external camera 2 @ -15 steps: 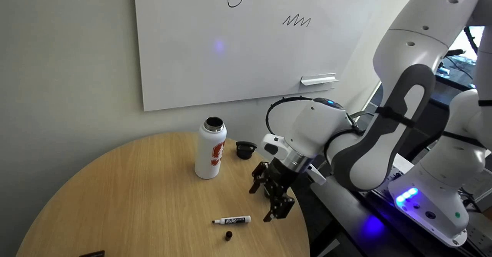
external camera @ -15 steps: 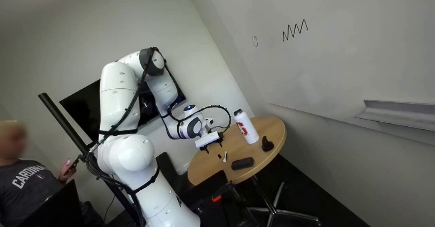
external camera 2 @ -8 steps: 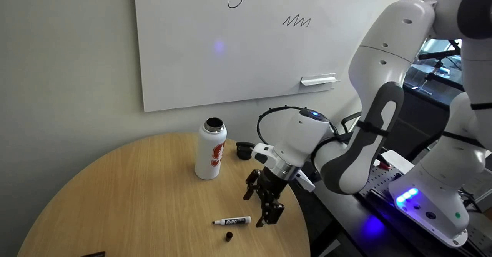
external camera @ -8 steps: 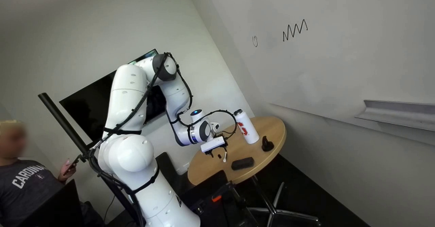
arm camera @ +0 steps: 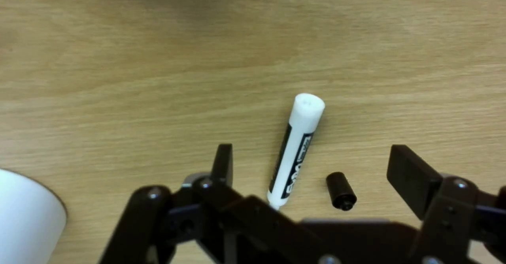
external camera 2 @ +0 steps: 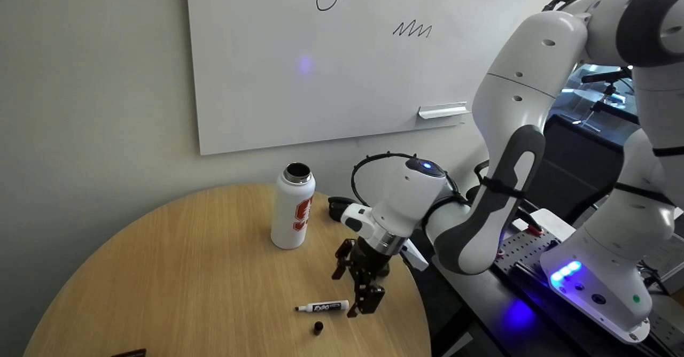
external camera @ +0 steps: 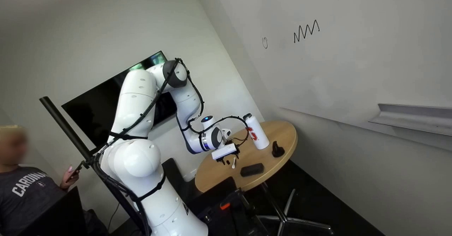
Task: Use the marker to write on the board
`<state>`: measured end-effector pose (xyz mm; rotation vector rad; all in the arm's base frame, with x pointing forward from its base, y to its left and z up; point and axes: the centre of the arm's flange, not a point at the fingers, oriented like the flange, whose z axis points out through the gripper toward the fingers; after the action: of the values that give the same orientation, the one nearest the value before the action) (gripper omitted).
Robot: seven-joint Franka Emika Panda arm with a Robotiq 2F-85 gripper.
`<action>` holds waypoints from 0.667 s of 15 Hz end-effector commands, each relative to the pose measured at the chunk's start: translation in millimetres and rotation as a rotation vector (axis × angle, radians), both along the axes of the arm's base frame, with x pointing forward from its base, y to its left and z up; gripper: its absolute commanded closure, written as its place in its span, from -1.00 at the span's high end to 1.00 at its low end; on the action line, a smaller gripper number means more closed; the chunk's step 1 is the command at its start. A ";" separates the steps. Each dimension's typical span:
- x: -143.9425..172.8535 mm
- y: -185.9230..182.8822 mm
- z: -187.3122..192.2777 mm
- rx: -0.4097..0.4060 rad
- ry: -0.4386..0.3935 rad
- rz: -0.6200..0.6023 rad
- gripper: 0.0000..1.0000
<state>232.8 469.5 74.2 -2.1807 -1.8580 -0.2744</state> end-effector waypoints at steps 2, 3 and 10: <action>-1.5 6.1 -10.7 -0.015 -0.019 -0.027 1.00; -1.7 6.2 -12.4 -0.020 -0.022 -0.030 1.00; -4.7 8.5 -19.0 -0.034 -0.032 -0.028 1.00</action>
<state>229.7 472.8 58.4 -2.2237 -1.8754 -0.2734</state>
